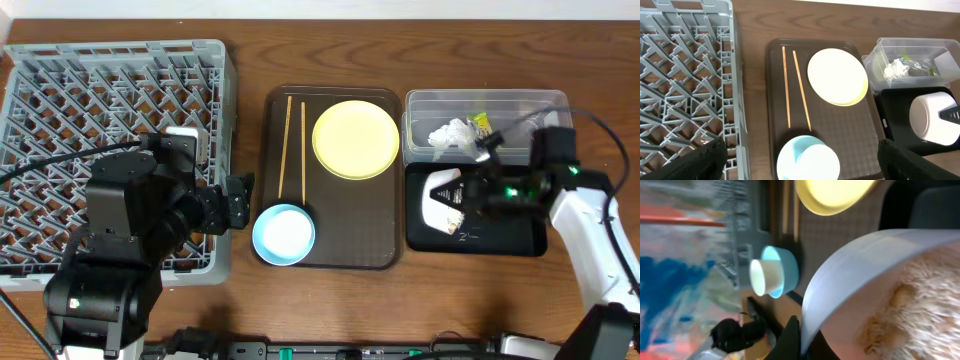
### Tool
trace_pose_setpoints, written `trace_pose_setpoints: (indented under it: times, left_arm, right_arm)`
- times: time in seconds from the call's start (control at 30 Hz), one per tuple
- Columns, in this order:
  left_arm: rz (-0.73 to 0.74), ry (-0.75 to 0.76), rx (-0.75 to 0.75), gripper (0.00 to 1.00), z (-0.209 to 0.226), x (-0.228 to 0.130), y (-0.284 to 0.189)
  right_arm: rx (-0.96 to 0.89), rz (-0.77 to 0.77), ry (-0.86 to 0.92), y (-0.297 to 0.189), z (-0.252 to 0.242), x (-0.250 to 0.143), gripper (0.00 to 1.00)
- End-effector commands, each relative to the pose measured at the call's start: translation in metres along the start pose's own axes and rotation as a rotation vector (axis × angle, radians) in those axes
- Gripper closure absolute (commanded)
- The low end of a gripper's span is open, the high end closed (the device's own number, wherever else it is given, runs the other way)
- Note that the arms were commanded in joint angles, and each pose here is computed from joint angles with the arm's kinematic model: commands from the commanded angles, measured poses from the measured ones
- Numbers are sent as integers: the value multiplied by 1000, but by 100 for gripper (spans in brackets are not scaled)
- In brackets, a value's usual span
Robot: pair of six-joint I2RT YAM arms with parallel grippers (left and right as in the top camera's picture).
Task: Sort waste into correct bins and load items into the dishwasher
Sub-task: 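Tip the pink bowl over the black tray to dump its food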
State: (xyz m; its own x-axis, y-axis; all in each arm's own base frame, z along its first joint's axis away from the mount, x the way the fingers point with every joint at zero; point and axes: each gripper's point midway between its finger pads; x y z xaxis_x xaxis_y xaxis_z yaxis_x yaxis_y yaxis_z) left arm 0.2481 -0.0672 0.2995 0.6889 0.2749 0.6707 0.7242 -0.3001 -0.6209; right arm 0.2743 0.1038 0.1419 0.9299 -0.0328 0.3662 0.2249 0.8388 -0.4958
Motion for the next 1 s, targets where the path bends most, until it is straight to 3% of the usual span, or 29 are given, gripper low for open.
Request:
trace_pose_setpoints:
  times: [0.0,0.1,0.23,0.33,0.43,0.53,0.63,0.73,0.8,0.9,0.97]
  left_arm:
    - [-12,-3,-17,4,-5,5,-5]
    - [-12,-3,-17,4,-5,5,-5]
    - [-12,-3,-17,4,-5,5,-5]
    - [-12,-3,-17,4,-5,5,-5]
    - [-12,-3,-17,4,-5,5,-5]
    - [-12,-3,-17,4,-5,5,-5]
    - [-12,-3,-17,4,-5,5,-5]
    - [-12,-3,-17,4,-5,5,-5]
    - [-12,-3,-17,4,-5,5,-5]
    - [-12,-3,-17,4,-5,5,-5]
    - [-12,-3,-17,4,-5,5,-5]
  right_arm:
    - [217,-136,-113,-13,21,6,99]
    - [274,-217,-107,-26,20,10,99]
    - [191,-236,-97,-32,1,10,99]
    - [309,-301,-102,-44,19,17,99]
    - [172,-250,-72,-37,-5,13,99]
    - [219,-265,-82,-39,3,13,99]
    - [124,-227,-58,-34,-14,9,99]
    - [285,-299,-140,-42,16,15,99]
    - [215,-268,-138,-38,3,12,99]
    - [335,-307,-117,-44,25,14,99]
    - [289,-288,-162,-40,20,10,99]
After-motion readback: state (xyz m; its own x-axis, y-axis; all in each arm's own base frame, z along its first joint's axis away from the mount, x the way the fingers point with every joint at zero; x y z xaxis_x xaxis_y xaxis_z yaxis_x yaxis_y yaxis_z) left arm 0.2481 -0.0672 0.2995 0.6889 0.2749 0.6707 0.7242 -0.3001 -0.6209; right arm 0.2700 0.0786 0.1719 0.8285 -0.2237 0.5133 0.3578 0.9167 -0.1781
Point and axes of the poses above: each gripper's point midway between its finger pads, its own y axis out along the fingers, its own z axis along the line the jaws close on, x = y × z, and after that the axes turned 14 degrees about -y, right-handed
